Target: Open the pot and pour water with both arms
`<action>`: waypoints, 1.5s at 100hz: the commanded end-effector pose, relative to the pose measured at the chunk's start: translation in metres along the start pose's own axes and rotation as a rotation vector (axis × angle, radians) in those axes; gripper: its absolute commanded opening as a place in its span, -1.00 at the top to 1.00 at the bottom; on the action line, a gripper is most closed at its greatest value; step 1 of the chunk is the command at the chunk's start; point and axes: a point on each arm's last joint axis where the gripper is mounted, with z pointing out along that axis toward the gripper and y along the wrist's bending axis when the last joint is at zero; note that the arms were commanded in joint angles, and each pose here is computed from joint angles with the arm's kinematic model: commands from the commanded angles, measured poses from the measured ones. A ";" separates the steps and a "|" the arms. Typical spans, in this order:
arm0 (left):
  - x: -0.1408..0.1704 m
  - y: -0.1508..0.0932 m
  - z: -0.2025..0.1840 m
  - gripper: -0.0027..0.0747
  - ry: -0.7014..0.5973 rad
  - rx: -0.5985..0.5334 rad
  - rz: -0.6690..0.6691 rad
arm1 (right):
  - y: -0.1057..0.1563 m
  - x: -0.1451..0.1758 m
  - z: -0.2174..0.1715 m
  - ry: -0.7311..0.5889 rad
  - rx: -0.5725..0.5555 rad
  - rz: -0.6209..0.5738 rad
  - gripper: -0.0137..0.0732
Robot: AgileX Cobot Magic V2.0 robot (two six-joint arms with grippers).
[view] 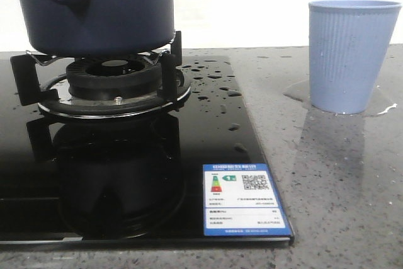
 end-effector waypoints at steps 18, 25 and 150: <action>0.014 0.003 0.000 0.98 0.061 -0.077 -0.101 | -0.002 -0.008 0.001 -0.021 0.006 0.013 0.84; 0.014 0.004 0.000 0.98 0.061 -0.100 -0.106 | -0.002 -0.008 0.001 -0.021 0.006 0.013 0.84; 0.014 0.006 0.000 0.98 0.060 -0.121 -0.110 | -0.021 0.077 -0.014 0.343 0.362 0.085 0.84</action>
